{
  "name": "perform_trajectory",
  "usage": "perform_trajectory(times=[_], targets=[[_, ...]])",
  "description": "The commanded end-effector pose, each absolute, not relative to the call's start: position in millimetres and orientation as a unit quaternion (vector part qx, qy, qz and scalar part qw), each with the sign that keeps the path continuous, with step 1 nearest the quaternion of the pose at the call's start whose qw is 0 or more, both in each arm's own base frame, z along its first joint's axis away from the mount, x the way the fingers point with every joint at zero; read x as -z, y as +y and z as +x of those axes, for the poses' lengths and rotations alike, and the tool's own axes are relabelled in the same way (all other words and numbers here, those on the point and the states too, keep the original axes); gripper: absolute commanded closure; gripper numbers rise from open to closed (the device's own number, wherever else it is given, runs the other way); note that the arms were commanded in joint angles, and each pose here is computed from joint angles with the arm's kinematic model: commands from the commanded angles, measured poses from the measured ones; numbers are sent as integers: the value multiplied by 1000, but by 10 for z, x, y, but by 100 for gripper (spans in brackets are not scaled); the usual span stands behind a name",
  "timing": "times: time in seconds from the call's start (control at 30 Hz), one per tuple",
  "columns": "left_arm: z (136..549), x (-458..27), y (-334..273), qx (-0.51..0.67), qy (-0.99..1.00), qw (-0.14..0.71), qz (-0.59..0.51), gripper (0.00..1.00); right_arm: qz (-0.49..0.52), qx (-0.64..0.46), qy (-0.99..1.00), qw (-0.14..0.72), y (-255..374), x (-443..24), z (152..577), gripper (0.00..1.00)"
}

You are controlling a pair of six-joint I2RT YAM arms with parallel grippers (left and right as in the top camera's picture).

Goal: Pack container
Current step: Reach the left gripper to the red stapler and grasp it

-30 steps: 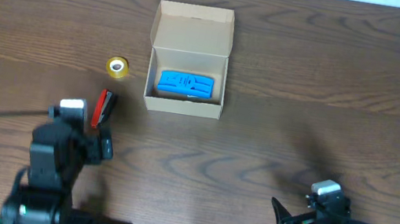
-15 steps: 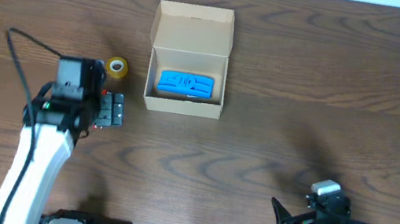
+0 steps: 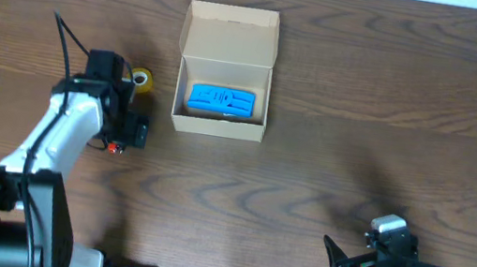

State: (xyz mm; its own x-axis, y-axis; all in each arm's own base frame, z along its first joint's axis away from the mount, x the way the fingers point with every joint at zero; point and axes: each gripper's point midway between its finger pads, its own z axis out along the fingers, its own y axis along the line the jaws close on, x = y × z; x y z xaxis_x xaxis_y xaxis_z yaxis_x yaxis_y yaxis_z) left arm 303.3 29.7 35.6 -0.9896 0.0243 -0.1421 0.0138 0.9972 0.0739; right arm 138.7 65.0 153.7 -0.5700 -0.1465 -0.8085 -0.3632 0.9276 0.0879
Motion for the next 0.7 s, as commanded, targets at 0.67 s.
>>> perform_trajectory(times=[0.67], targets=[[3238, -33, 279, -16, 999, 17, 43, 0, -135, -120, 878, 443, 623, -1542, 1395, 1]])
